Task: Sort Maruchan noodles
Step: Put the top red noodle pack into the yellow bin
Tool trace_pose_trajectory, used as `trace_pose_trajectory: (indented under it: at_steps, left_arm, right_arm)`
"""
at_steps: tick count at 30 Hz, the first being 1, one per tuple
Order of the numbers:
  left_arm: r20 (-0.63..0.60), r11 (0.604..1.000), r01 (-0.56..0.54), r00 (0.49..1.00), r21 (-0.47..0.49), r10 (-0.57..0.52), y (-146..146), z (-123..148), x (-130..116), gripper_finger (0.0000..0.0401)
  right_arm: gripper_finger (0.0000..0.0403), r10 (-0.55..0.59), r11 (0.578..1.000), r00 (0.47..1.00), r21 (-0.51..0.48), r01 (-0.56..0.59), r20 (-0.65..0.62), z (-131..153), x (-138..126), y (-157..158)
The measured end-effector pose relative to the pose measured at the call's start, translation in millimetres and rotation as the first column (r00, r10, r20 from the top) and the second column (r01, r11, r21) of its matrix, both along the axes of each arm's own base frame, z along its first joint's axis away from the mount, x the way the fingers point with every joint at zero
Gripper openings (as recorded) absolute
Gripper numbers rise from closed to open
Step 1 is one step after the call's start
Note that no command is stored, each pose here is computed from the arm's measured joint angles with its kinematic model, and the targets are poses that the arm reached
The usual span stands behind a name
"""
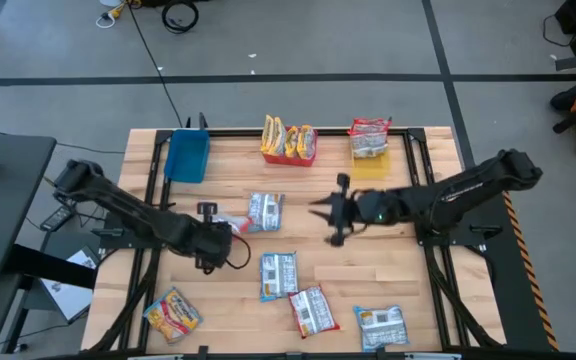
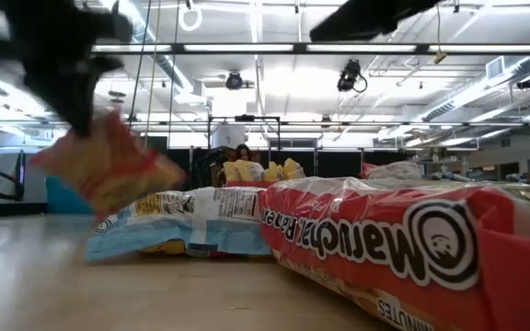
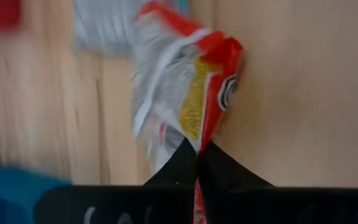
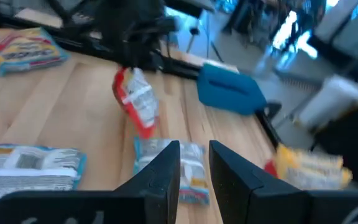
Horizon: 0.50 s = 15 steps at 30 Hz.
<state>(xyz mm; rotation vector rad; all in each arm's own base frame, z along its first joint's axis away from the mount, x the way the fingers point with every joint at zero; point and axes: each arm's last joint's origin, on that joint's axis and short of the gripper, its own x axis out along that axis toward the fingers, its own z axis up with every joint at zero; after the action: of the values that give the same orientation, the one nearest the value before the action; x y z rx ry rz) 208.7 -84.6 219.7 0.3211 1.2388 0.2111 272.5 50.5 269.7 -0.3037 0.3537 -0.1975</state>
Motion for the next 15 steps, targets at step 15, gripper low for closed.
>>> trace_pose_trajectory:
  at_steps: [15]
  left_arm:
    - [0.664,0.92,0.387,0.704,-0.058,-0.254,-8.4,110.6,-27.9,0.0008]
  right_arm:
    - [0.0193,0.18,0.964,0.981,-0.21,-0.162,0.069,-52.6,49.3,46.6]
